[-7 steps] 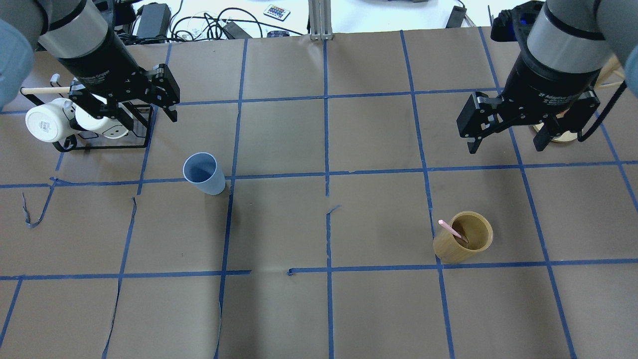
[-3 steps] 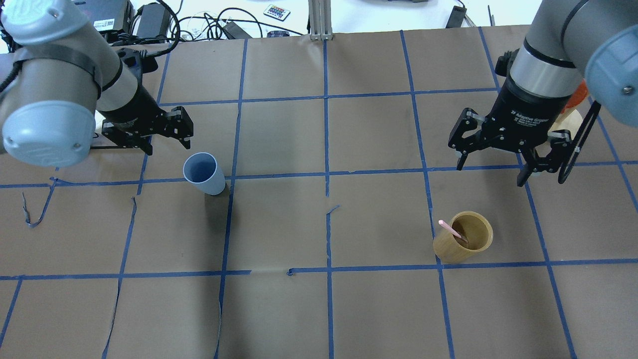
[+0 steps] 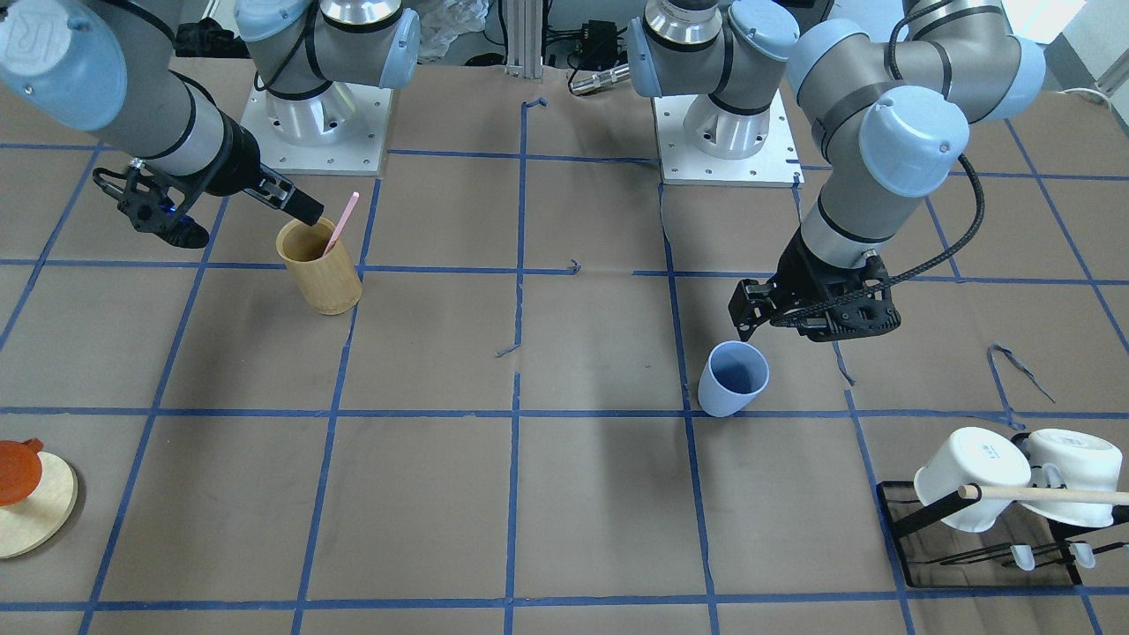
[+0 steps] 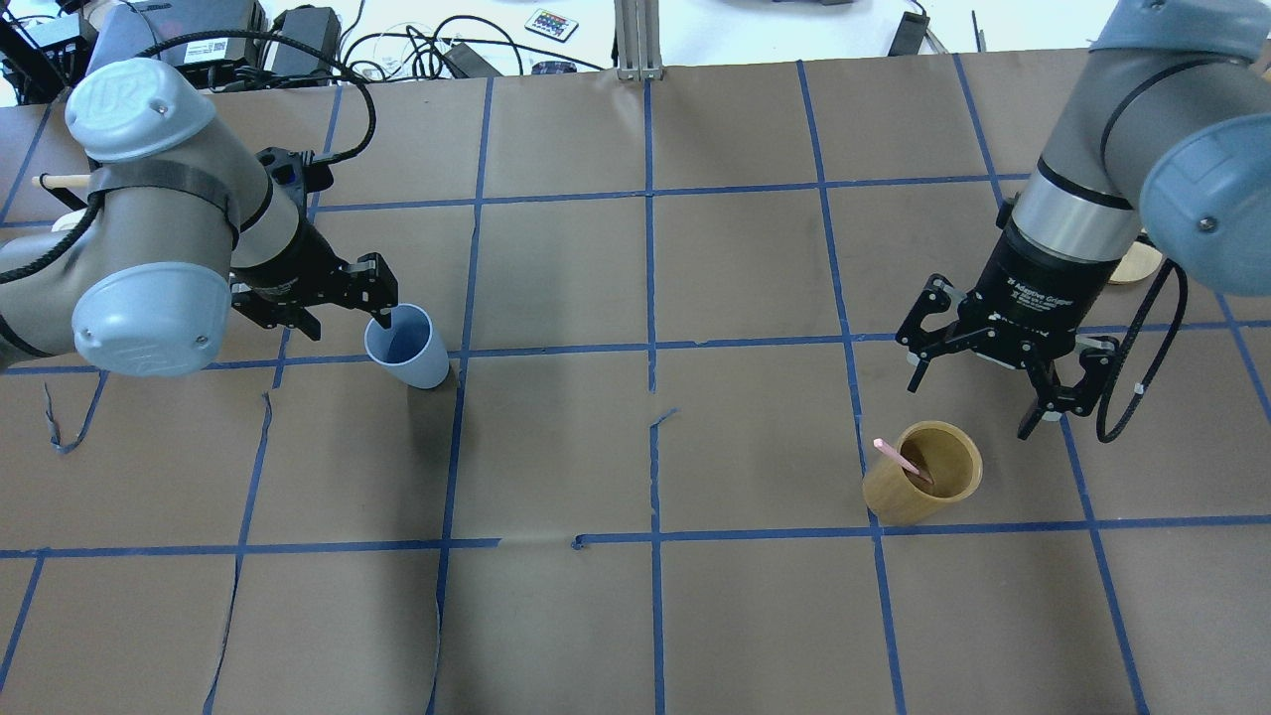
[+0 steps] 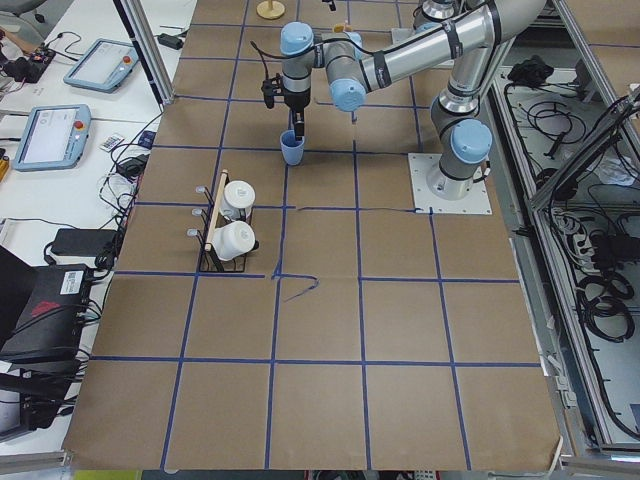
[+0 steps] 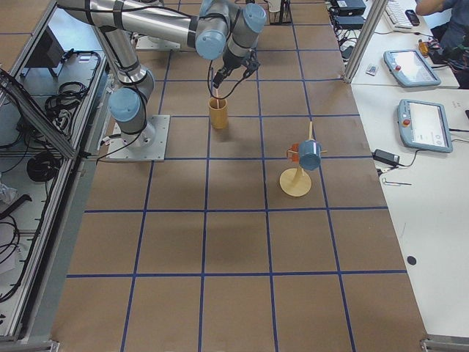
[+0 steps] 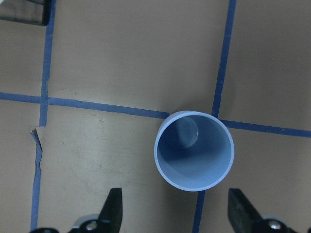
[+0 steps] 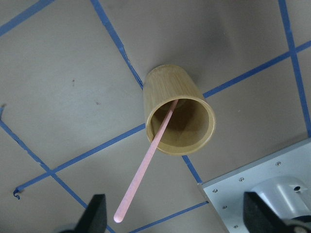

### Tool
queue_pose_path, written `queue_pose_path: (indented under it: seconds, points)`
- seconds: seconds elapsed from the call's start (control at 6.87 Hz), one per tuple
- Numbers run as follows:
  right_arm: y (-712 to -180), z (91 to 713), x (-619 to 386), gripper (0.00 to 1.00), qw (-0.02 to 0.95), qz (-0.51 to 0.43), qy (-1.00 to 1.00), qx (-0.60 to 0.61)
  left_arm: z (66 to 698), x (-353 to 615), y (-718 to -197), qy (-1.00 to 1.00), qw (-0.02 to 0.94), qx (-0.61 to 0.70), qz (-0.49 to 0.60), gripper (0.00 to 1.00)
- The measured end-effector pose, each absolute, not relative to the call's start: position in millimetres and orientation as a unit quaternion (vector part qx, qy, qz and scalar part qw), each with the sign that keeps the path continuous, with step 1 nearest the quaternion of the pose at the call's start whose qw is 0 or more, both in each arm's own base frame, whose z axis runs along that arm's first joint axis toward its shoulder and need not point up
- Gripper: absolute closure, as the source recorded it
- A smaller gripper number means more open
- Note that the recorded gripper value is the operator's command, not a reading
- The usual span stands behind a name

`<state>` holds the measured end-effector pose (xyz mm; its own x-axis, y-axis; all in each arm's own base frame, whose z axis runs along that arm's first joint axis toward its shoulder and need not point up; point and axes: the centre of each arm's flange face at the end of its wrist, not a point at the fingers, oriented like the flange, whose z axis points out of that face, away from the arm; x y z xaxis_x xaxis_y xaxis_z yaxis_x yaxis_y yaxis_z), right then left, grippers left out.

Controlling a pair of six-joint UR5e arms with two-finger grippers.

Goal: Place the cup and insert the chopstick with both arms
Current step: 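Lower left gripper around the blue cup while right gripper descends to the chopstick, then carry blue cup farther away with left gripper while right gripper grasps chopstick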

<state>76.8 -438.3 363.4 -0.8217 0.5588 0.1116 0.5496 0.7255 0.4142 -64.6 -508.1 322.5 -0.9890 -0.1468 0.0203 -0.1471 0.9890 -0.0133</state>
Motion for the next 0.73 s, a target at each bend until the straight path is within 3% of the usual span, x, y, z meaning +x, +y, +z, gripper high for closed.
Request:
queue_pose_path:
  seconds: [0.44, 0.58, 0.73]
  points:
    - [-448, 331, 85, 0.0, 0.038, 0.269, 0.879, 0.391, 295, -63, -515, -0.997, 0.01, 0.078, -0.005, 0.25]
    - [-448, 324, 86, 0.05, 0.035, 0.283, 0.87, 0.403, 283, -63, -517, -0.997, 0.01, 0.078, -0.001, 0.25]
    - [-446, 317, 87, 0.17, 0.033, 0.301, 0.857, 0.417, 271, -63, -517, -0.997, 0.009, 0.078, 0.004, 0.25]
